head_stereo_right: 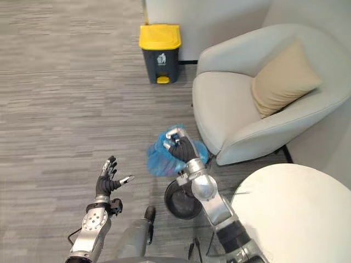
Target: Gather rubbish on tea table into small bin, then transfer packed bag to large trash can.
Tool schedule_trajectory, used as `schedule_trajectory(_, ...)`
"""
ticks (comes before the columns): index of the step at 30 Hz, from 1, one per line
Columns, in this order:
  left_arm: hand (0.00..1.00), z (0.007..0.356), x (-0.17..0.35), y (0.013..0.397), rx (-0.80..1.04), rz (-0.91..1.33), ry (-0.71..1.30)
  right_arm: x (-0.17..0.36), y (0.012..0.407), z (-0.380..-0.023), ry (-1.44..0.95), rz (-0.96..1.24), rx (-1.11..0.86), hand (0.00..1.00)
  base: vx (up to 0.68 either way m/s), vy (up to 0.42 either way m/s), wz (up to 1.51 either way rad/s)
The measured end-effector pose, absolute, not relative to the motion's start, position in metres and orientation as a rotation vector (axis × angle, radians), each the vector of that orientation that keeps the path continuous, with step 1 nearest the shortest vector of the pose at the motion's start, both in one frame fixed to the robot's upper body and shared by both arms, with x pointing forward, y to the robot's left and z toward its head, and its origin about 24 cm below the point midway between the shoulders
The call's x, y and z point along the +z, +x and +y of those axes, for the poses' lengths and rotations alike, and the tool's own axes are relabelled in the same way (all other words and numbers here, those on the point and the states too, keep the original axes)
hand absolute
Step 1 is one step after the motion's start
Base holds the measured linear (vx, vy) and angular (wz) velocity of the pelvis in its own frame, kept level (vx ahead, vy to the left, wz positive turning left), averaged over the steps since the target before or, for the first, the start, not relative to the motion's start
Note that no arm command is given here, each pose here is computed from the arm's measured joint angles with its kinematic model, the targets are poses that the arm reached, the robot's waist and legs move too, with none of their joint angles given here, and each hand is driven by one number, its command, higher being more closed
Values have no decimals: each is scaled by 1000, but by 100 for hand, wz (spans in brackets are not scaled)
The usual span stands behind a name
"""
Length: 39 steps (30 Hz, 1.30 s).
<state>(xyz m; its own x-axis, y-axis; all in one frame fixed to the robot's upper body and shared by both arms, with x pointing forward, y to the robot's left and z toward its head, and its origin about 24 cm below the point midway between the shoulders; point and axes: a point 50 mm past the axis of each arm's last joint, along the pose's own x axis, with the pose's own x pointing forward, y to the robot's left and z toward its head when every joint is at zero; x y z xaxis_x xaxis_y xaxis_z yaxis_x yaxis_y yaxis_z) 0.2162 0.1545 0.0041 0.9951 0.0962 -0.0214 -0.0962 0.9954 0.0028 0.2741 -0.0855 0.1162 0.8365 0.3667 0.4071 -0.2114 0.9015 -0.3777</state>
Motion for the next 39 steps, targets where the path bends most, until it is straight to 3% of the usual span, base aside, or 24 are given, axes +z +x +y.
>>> schedule_trajectory(10, 0, 131, 69, 263, -92, -290, 122, 153, 293, -94, -418, -608, 334, 100, -202, 62, 52)
schedule_trajectory(16, 0, 102, 35, 262, -311, -157, 258, 163, 295, -76, -394, -644, 404, 100, -51, 162, 29)
schedule_trajectory(21, 0, 74, 14, 252, -435, -75, 257, 166, 286, -32, -343, -663, 561, 100, -58, 27, -16)
schedule_trajectory(22, 100, 72, 12, 251, -440, -67, 253, 164, 286, -30, -343, -656, 568, 100, -41, -24, -21)
schedule_trajectory(34, 100, 72, -4, 261, -429, -13, 399, 152, 273, 5, -349, -604, 749, 100, -45, -48, -14)
schedule_trajectory(35, 100, 72, -4, 261, -429, -15, 400, 152, 273, 5, -348, -605, 755, 0, -30, -16, -4)
schedule_trajectory(39, 100, 73, -1, 262, -388, -29, 394, 156, 268, 9, -334, -636, 778, 0, -34, -9, -5)
